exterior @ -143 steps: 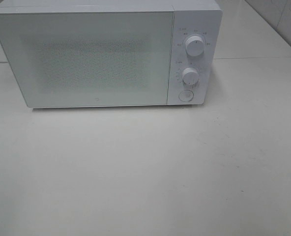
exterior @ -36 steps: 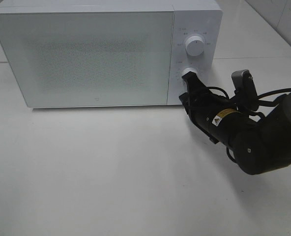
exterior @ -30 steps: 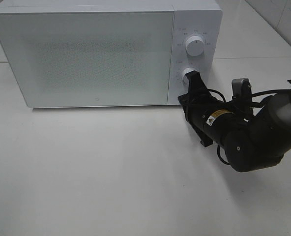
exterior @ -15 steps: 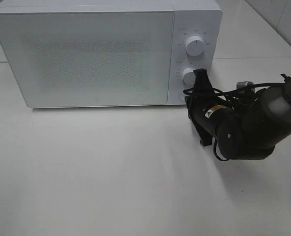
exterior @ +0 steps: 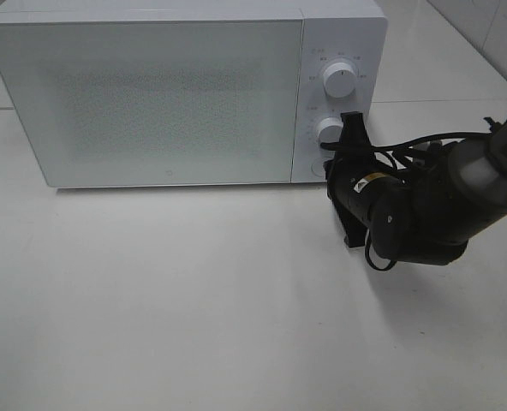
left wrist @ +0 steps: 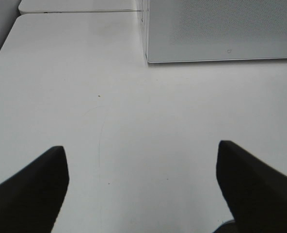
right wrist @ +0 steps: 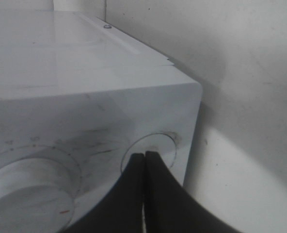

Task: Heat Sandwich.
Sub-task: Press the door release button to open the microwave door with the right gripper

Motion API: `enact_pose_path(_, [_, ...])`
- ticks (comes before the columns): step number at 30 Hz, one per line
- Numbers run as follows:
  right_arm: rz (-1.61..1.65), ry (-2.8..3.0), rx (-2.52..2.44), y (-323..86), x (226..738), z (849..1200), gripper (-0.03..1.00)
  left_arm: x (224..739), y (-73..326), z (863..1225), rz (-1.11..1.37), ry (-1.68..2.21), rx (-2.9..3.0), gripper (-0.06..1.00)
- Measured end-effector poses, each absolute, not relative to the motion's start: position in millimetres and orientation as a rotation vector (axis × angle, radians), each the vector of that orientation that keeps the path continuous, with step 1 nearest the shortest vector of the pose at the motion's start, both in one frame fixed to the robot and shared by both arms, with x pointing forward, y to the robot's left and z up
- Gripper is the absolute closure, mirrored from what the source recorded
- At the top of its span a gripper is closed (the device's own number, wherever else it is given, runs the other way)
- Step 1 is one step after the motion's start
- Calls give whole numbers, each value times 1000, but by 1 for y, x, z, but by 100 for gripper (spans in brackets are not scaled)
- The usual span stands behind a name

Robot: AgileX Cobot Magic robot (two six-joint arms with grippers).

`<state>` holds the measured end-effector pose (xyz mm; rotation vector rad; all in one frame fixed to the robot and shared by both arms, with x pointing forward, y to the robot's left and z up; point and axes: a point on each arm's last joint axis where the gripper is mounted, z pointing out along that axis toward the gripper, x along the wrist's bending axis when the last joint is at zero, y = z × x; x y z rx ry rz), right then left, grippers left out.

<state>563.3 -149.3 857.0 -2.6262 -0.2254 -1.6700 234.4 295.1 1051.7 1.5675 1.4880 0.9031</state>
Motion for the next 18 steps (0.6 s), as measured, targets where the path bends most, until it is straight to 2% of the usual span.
enact_pose_path(18, [-1654,-220,-2666,-152,563,855,96,234,295,1052,903,1488,1567,18])
